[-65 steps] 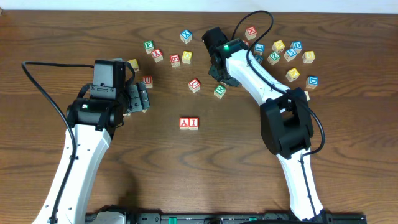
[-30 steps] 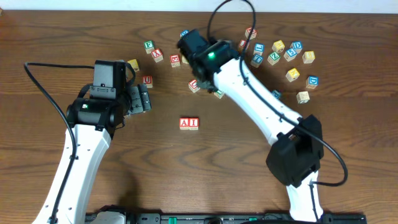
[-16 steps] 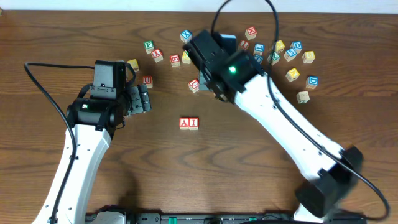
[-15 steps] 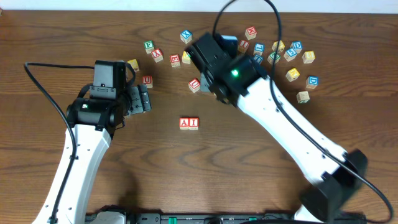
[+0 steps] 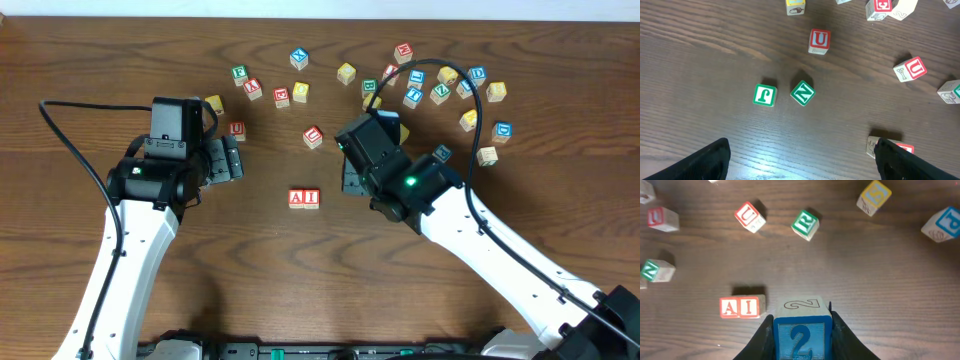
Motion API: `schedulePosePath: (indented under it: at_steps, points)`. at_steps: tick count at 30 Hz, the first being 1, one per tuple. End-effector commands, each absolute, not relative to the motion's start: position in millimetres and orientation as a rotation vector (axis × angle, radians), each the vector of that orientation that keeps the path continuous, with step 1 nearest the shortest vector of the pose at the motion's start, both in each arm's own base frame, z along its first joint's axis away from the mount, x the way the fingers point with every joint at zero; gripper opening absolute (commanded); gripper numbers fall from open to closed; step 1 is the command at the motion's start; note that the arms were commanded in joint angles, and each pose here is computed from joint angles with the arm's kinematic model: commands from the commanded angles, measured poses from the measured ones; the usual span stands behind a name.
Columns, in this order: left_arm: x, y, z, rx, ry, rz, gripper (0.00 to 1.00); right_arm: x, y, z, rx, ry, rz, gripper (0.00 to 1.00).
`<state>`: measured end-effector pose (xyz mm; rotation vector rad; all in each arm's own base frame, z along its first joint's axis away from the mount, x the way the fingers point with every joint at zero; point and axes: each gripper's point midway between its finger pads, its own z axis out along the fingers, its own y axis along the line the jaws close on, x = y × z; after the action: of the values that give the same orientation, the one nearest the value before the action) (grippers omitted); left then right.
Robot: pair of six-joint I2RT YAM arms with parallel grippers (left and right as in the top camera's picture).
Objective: Spell out AI2
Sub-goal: 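Lift the blue 2 block and carry it toward the AI blocks, then lower the blue 2 block to the right of the I block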
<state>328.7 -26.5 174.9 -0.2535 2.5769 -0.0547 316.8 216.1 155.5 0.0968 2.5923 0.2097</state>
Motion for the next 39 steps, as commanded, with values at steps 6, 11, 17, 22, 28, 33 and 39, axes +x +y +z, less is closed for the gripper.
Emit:
schedulePosePath:
  at_steps: [6,11,17,22,28,33,39]
  points:
    - [329,-28,177,-0.236,2.578,-0.066,0.91,317,216,135,0.148,2.63,0.17,0.16]
    - [329,-28,177,-0.236,2.578,-0.066,0.9,319,221,109,0.147,2.685,0.134,0.17]
    - [329,-28,177,-0.236,2.578,-0.065,0.9,320,230,89,0.136,2.728,0.145,0.17]
    - [329,-28,177,-0.236,2.578,-0.065,0.91,320,230,89,0.156,2.727,0.15,0.16]
    - [329,-28,177,-0.236,2.578,-0.065,0.91,319,231,72,0.165,2.764,0.126,0.17]
    - [329,-28,177,-0.236,2.578,-0.065,0.91,317,240,55,0.14,2.799,0.136,0.15]
    - [329,-28,177,-0.236,2.577,-0.065,0.91,314,248,49,0.088,2.803,0.134,0.16]
